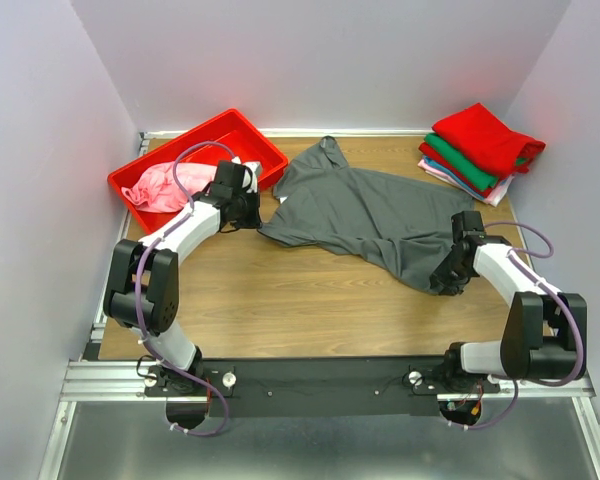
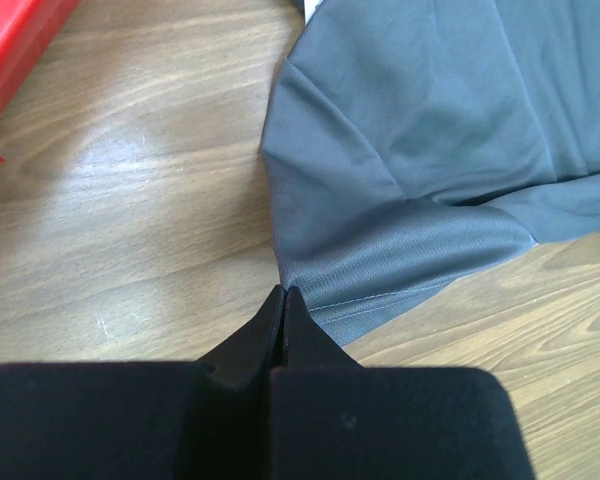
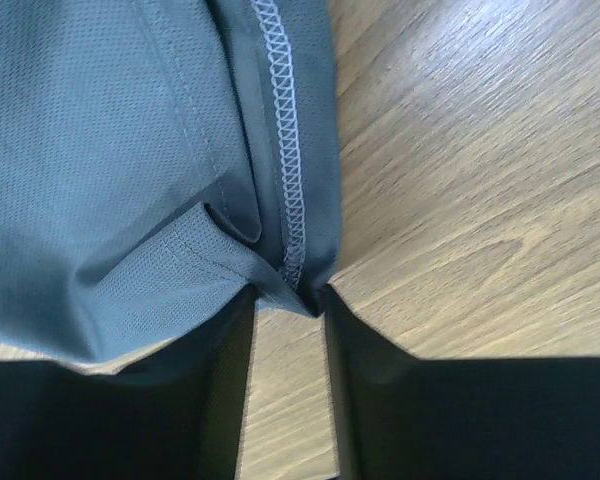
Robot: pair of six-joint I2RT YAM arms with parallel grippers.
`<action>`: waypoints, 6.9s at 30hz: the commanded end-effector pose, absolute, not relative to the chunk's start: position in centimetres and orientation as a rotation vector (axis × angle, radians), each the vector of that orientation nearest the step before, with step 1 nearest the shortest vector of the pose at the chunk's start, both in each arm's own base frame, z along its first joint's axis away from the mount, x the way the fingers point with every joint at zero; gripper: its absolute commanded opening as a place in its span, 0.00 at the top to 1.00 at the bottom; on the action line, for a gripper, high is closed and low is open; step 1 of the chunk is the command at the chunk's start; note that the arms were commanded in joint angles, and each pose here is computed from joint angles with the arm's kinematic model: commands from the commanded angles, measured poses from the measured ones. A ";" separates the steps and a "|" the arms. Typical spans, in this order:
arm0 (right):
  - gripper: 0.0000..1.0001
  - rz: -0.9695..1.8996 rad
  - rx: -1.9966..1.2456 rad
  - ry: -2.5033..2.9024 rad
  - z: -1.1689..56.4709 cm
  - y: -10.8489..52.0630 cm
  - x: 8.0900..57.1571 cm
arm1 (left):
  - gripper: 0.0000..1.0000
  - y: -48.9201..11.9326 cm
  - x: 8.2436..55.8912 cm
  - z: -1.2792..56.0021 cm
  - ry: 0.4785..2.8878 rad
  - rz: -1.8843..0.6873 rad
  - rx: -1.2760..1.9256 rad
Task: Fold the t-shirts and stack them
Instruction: Flatten the tshirt out, then fold the tshirt
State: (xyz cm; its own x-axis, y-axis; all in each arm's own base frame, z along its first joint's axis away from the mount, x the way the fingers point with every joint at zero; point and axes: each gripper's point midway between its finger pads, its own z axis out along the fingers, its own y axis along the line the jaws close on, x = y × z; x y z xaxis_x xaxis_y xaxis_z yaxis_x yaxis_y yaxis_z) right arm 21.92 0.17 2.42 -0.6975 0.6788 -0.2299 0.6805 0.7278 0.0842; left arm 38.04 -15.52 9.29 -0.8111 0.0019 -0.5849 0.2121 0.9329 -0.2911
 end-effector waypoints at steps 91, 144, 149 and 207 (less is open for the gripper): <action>0.99 0.146 0.521 1.622 50.3 -3.7 45.3 | 1.00 -17.4 39.6 62.7 1.205 -0.841 0.375; 0.99 -0.191 1.000 2.683 8.6 -2.4 19.5 | 1.00 -16.0 26.5 15.1 2.425 -0.942 0.075; 0.99 -0.231 1.007 2.685 8.0 -2.8 19.9 | 1.00 -17.7 29.2 15.9 2.419 -0.952 0.152; 0.26 0.032 0.936 2.634 6.9 -1.5 25.1 | 0.10 -11.9 30.0 7.7 2.619 -0.415 -0.043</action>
State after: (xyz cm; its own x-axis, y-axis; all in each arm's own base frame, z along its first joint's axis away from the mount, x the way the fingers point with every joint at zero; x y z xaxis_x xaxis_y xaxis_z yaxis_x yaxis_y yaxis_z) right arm 26.75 -2.62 8.59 -0.7360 0.5571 -0.3846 0.5682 0.8172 0.0965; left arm 31.17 -13.66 8.04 -0.8899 -0.0654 -0.4514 0.1120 0.9280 -0.3554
